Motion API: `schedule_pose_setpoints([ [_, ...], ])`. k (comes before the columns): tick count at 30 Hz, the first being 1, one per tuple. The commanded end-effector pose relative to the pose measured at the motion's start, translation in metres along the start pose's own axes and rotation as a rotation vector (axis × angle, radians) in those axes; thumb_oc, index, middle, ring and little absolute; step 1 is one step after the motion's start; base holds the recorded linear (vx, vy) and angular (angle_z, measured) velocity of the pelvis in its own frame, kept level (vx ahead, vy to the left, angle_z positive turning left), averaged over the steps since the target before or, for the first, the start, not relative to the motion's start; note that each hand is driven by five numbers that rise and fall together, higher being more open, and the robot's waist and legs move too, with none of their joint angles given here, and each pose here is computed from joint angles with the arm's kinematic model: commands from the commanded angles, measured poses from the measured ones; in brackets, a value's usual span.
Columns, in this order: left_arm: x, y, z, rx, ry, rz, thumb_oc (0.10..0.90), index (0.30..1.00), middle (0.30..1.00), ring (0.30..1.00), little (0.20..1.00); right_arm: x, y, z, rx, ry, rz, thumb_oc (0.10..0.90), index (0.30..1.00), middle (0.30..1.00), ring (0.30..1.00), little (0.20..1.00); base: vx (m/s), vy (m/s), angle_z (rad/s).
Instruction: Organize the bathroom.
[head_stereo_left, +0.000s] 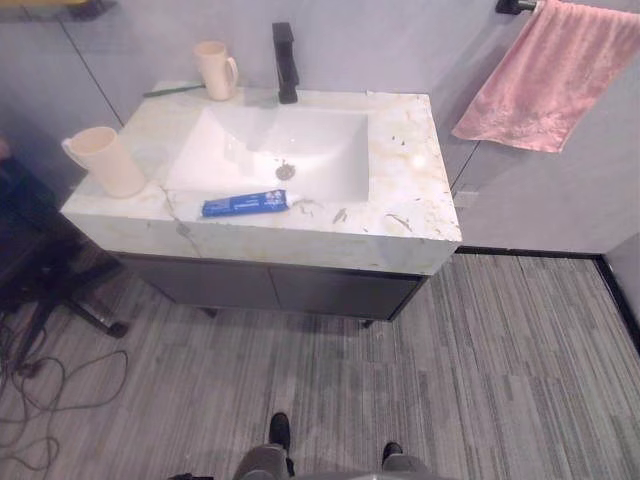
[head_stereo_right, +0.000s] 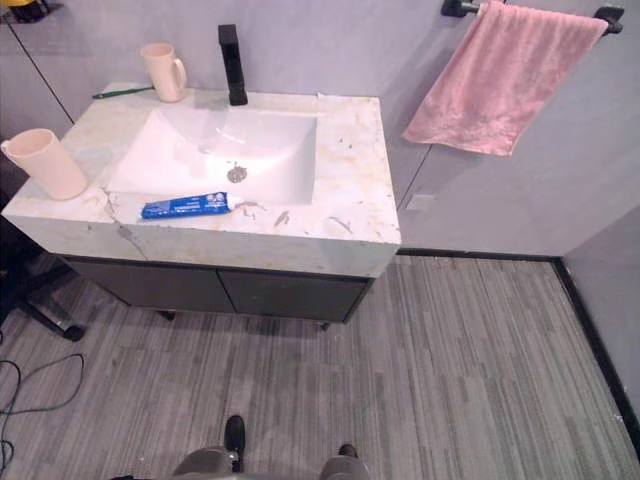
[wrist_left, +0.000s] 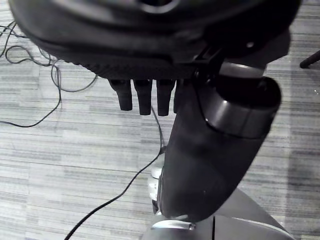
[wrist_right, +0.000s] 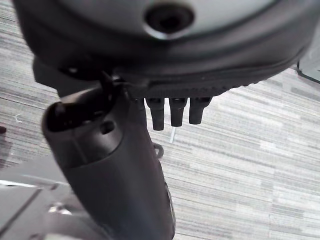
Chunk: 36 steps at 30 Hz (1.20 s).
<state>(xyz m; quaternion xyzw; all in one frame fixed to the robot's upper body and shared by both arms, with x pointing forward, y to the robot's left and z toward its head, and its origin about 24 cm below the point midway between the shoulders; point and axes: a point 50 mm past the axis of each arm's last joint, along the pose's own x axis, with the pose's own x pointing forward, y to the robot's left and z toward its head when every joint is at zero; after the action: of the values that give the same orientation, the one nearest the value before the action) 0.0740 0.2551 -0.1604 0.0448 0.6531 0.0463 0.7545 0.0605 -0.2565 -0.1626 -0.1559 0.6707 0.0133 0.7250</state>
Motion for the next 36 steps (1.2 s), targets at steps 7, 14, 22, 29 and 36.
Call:
schedule_pose_setpoints([
  [7,-0.005,0.03,-0.011,0.034,0.048,0.101,0.8,0.9,0.9,0.9,0.9,-0.001,-0.003,-0.02,-0.085,0.026,0.02,0.8,0.9,0.9,0.9,0.9,0.16,0.025,-0.2],
  [14,-0.003,0.017,-0.017,-0.002,0.058,0.06,0.8,0.9,0.9,0.9,0.9,-0.002,-0.01,-0.019,-0.085,0.032,-0.009,0.8,0.9,0.9,0.9,0.9,0.11,-0.002,0.54],
  [22,-0.003,0.019,-0.026,-0.022,0.067,0.071,0.8,0.9,0.9,0.9,0.9,-0.001,-0.005,-0.028,-0.087,0.052,0.004,0.8,0.9,0.9,0.9,0.9,0.05,-0.046,-0.04],
  [29,-0.003,0.015,-0.027,0.041,0.082,0.044,0.8,0.9,0.9,0.9,0.9,-0.003,-0.019,-0.021,-0.085,0.058,-0.026,0.8,0.9,0.9,0.9,0.9,0.07,0.004,0.25],
  [36,-0.001,0.008,-0.022,0.036,0.068,0.016,0.8,0.9,0.9,0.9,0.9,-0.004,-0.03,-0.014,-0.137,0.053,-0.045,0.8,0.9,0.9,0.9,0.9,0.14,0.219,-0.37],
])
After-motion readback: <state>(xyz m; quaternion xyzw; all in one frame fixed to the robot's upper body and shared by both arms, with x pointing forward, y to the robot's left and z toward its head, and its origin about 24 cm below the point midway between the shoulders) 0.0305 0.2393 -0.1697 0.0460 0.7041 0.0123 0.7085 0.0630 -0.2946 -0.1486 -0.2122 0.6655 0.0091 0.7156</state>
